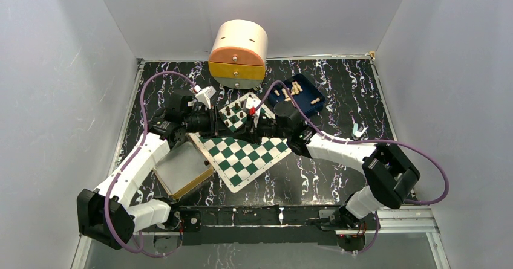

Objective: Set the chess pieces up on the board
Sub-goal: Place the chess piece on the chessboard.

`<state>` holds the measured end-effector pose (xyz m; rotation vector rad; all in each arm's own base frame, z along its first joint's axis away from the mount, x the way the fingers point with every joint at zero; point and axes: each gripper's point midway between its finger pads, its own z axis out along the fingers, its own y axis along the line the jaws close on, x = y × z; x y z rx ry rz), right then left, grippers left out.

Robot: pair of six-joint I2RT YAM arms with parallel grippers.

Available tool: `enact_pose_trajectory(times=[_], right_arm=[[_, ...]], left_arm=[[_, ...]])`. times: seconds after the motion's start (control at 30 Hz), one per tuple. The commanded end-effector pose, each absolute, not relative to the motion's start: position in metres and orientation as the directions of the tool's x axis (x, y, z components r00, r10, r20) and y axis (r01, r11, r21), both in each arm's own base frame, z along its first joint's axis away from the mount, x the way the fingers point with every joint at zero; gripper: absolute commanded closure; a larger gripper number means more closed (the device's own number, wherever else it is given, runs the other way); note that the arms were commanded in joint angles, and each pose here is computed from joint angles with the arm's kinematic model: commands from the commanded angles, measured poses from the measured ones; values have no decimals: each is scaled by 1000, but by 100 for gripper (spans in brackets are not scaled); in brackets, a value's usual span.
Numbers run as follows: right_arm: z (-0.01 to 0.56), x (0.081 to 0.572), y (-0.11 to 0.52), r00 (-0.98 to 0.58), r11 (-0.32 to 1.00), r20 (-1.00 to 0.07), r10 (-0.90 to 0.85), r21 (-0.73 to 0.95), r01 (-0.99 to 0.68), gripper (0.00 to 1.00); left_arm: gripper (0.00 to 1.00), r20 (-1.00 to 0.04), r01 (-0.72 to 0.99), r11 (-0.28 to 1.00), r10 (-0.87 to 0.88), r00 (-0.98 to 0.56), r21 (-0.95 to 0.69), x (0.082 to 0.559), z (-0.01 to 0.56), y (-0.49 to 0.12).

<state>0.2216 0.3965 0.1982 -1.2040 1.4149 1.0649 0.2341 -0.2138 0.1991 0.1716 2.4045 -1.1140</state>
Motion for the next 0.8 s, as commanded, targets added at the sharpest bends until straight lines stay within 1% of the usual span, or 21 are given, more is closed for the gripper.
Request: enact_pose_trajectory(times=[0.0, 0.17, 0.27, 0.3, 0.33, 0.47, 0.5, 0.57, 0.63, 0.73, 0.77], right_arm=[[244, 220, 398, 30, 118, -999, -31, -33, -993, 100], [243, 219, 400, 29, 101, -999, -32, -32, -994, 100], [238, 215, 403, 15, 64, -999, -39, -18, -998, 100], [237, 213, 404, 8, 54, -999, -43, -10, -998, 99], [236, 212, 405, 1, 46, -999, -44, -3, -999, 97], [233, 212, 405, -20, 49, -999, -49, 18, -999, 80], [231, 212, 404, -24, 52, -998, -52, 22, -998, 74], [230, 210, 402, -35, 61, -998, -56, 32, -998, 61], [232, 210, 397, -39, 83, -998, -54, 35, -996, 45], [240, 209, 386, -57, 133, -997, -43, 50, -990, 27], [245, 208, 381, -54, 149, -998, -39, 47, -988, 16]], left_arm=[[87, -467, 329, 630, -60, -882, -703, 224, 204, -218], [90, -476, 337, 629, -61, -877, -701, 226, 205, -218], [93, -485, 340, 630, -67, -872, -699, 230, 206, -219], [94, -487, 340, 632, -69, -871, -697, 231, 206, -219], [94, -491, 339, 636, -73, -868, -693, 232, 206, -218], [96, -498, 330, 660, -78, -864, -675, 237, 204, -215], [96, -498, 327, 668, -76, -864, -669, 238, 203, -214], [96, -503, 320, 698, -66, -862, -641, 241, 201, -209], [96, -504, 303, 753, -43, -863, -584, 244, 195, -199], [96, -498, 283, 832, 9, -867, -478, 249, 187, -181], [96, -491, 274, 855, 25, -871, -441, 250, 183, -174]])
